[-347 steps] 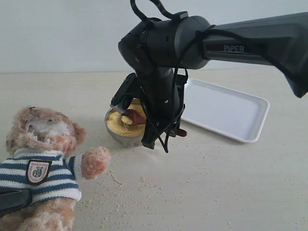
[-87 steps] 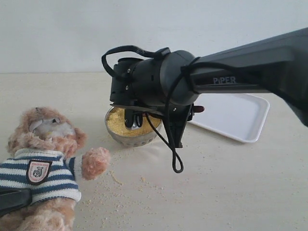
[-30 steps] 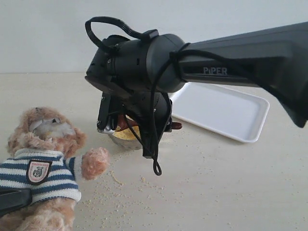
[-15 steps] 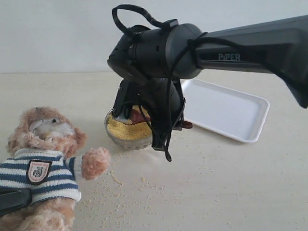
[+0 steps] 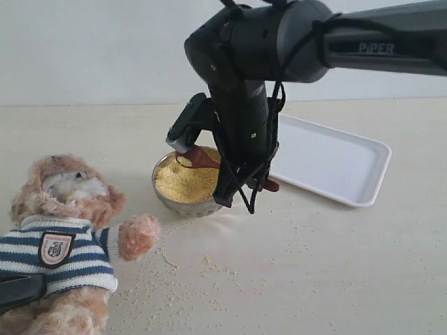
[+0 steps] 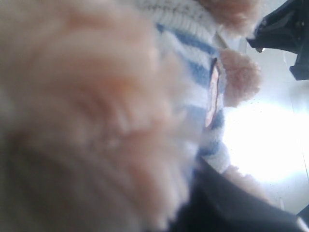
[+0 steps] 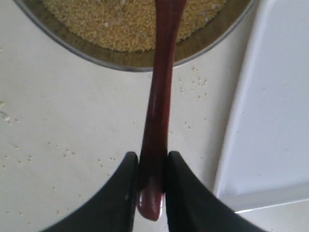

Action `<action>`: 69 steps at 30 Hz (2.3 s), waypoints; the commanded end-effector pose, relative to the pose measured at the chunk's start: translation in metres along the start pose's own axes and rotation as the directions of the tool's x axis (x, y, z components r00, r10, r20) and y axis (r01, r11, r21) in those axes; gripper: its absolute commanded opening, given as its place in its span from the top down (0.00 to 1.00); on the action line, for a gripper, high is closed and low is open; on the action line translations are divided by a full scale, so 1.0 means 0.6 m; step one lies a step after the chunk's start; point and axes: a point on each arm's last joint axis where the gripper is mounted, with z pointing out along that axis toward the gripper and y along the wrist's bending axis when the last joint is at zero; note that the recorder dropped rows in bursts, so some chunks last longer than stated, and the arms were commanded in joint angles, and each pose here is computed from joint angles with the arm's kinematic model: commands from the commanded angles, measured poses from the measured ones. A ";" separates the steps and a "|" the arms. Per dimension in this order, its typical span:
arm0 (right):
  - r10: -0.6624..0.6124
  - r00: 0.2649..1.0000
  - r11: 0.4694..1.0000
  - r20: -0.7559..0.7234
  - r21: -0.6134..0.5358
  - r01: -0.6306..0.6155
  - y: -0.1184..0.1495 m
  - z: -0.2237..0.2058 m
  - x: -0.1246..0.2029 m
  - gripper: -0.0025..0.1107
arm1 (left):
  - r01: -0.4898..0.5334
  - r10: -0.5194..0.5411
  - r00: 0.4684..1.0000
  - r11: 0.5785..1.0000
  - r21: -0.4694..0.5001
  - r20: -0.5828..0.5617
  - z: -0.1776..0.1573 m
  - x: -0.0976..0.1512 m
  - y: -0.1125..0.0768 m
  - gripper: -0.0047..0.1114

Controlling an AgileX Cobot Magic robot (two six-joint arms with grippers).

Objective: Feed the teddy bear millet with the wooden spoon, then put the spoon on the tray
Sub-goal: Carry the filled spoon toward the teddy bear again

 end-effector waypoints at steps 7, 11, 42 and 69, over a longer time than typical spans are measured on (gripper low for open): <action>0.074 0.983 0.996 0.167 -0.062 -0.064 -0.002 -0.104 0.023 0.98 | 0.000 -0.001 1.000 1.000 0.025 0.019 -0.001 -0.002 -0.005 0.92; 0.055 0.979 0.996 0.194 -0.078 -0.041 0.021 -0.120 0.017 0.98 | 0.000 -0.001 1.000 1.000 0.025 0.019 -0.001 -0.002 -0.005 0.92; -0.195 0.952 0.980 0.236 0.016 0.197 0.174 -0.162 -0.021 0.98 | 0.000 -0.001 1.000 1.000 0.024 0.019 -0.001 -0.002 -0.004 0.92; -0.372 0.926 0.843 0.066 0.442 0.307 0.216 -0.115 -0.067 0.98 | 0.000 -0.001 1.000 1.000 0.024 0.019 -0.001 -0.002 -0.004 0.92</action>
